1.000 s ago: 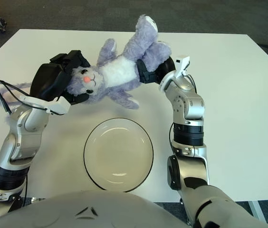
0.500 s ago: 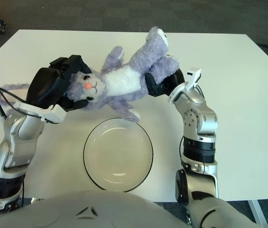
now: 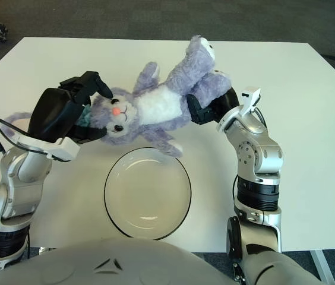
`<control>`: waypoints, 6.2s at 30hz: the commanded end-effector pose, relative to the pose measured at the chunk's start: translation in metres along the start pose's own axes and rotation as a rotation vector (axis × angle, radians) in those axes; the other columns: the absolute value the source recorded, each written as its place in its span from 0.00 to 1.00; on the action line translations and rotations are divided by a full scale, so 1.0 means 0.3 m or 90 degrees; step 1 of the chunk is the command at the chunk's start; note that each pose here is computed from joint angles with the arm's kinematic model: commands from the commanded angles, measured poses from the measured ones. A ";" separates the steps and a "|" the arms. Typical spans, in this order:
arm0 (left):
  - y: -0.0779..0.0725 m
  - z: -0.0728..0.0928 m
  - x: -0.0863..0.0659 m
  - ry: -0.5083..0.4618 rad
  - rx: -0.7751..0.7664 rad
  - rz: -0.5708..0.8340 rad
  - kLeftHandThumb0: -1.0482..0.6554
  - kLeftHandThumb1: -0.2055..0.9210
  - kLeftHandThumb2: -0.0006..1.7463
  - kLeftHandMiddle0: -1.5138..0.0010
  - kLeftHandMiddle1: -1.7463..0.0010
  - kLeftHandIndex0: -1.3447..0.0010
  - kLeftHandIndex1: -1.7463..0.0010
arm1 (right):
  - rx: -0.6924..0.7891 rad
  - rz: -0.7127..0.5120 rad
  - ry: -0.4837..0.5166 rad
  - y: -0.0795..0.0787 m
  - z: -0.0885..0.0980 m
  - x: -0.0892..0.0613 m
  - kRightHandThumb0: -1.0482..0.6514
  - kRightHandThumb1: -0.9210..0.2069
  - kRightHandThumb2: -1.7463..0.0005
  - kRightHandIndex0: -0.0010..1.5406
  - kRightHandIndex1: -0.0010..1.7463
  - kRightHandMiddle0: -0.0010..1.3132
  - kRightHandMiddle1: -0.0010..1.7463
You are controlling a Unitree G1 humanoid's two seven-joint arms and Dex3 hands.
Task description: Put the doll into the plate.
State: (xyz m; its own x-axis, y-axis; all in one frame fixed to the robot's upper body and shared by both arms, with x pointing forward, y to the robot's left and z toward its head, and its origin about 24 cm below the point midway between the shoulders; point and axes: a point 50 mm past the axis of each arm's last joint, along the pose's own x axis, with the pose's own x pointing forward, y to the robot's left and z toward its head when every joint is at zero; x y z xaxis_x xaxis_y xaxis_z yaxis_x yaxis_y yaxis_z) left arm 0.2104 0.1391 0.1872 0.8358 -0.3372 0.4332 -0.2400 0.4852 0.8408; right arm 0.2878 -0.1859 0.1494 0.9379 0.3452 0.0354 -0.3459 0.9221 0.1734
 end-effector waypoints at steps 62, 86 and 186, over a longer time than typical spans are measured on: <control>-0.004 0.030 -0.068 -0.003 -0.100 -0.139 0.61 0.26 0.90 0.53 0.00 0.53 0.01 | -0.086 0.020 0.036 -0.006 -0.035 -0.268 0.61 0.81 0.07 0.55 1.00 0.52 0.91; -0.008 0.004 -0.043 0.004 -0.069 -0.125 0.61 0.23 0.88 0.51 0.00 0.44 0.14 | -0.109 0.078 0.020 -0.030 -0.034 -0.287 0.61 0.83 0.04 0.53 0.98 0.52 1.00; -0.085 -0.014 0.008 0.054 -0.042 -0.130 0.61 0.36 0.76 0.57 0.00 0.45 0.24 | -0.516 0.348 0.055 0.003 0.133 -0.215 0.31 0.54 0.45 0.10 0.27 0.00 0.44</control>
State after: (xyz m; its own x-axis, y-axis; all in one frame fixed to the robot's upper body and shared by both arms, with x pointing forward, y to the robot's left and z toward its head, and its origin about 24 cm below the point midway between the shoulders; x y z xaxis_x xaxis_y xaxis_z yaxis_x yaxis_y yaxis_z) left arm 0.2212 0.1289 0.1657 0.9033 -0.3641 0.2267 -0.0324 0.4692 0.8825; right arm 0.2284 -0.2164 0.1858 0.6379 0.7501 -0.1744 -0.7025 0.4739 -0.5310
